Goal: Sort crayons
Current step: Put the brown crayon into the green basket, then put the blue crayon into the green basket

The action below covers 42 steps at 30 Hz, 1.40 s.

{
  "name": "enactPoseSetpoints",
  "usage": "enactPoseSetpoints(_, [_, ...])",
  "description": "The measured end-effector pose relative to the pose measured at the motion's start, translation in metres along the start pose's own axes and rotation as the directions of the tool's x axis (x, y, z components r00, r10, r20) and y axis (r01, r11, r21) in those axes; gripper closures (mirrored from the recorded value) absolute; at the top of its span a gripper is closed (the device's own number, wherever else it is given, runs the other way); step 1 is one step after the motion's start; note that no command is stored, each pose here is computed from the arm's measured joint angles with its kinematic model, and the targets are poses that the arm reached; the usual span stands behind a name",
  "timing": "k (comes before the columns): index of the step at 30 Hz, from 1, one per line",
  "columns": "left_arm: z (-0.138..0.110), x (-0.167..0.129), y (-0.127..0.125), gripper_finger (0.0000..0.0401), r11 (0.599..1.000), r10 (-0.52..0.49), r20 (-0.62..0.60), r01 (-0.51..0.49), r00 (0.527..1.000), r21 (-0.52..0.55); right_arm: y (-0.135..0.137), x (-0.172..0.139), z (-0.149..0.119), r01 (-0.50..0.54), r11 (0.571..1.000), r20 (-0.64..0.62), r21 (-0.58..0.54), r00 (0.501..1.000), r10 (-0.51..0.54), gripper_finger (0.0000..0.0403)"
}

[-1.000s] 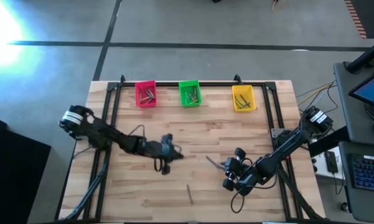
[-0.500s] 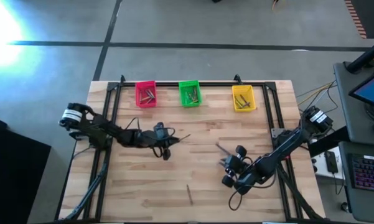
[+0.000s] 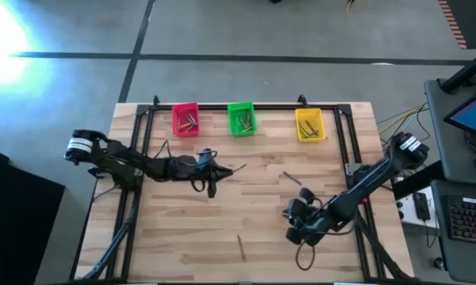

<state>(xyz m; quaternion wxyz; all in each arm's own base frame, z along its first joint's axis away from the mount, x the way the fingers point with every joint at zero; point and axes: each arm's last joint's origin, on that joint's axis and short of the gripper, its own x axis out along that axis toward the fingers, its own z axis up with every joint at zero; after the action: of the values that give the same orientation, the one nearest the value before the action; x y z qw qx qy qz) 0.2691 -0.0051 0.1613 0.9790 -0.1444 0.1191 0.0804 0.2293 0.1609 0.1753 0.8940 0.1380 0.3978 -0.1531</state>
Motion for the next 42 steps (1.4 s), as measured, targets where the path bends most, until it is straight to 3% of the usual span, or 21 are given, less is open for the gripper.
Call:
enactPoseSetpoints(3, [0.0,0.0,0.005,0.0401,0.996,0.079,0.017,-0.079,0.997,0.031,-0.014,-0.012,0.001,0.146,0.989,0.041,-0.035,0.989,-0.144,0.0363])
enactPoseSetpoints(6, [0.003,0.001,0.02,0.0401,0.982,0.188,0.041,-0.189,0.981,0.024,-0.043,-0.015,-0.005,0.372,0.928,0.041,0.013,0.927,-0.372,0.0373])
enactPoseSetpoints(9, [0.008,0.002,0.039,0.0401,0.969,0.247,0.048,-0.246,0.968,-0.008,-0.068,-0.01,-0.017,0.505,0.861,-0.011,0.056,0.863,-0.505,0.0382])
enactPoseSetpoints(13, [0.018,0.004,0.068,0.0401,0.94,0.339,0.044,-0.336,0.94,-0.064,-0.087,0.005,-0.033,0.542,0.835,-0.081,0.094,0.84,-0.537,0.0392])
enactPoseSetpoints(18, [0.035,0.009,0.106,0.04,0.878,0.467,-0.051,-0.47,0.883,-0.091,-0.109,0.016,-0.047,0.599,0.794,-0.123,0.104,0.8,-0.587,0.0394])
enactPoseSetpoints(23, [0.06,0.022,0.127,0.0398,0.896,0.433,-0.076,-0.438,0.898,-0.073,-0.126,0.019,-0.054,0.646,0.757,-0.154,0.098,0.762,-0.63,0.0394])
enactPoseSetpoints(27, [0.08,0.037,0.139,0.0398,0.889,0.446,-0.055,-0.449,0.893,-0.085,-0.125,0.021,-0.054,0.63,0.767,-0.148,0.125,0.776,-0.613,0.0394])
enactPoseSetpoints(32, [0.085,0.068,0.163,0.0393,0.851,0.496,-0.206,-0.519,0.844,-0.082,-0.119,0.022,-0.048,0.603,0.785,-0.117,0.142,0.798,-0.592,0.0394])
enactPoseSetpoints(39, [0.091,0.109,0.18,0.0317,0.83,0.503,-0.364,-0.555,0.784,-0.05,-0.116,0.021,-0.044,0.591,0.799,-0.12,0.107,0.806,-0.58,0.0394])
enactPoseSetpoints(42, [0.096,0.117,0.178,0.0273,0.837,0.496,-0.364,-0.546,0.788,-0.04,-0.115,0.021,-0.045,0.589,0.802,-0.131,0.101,0.807,-0.576,0.0394])
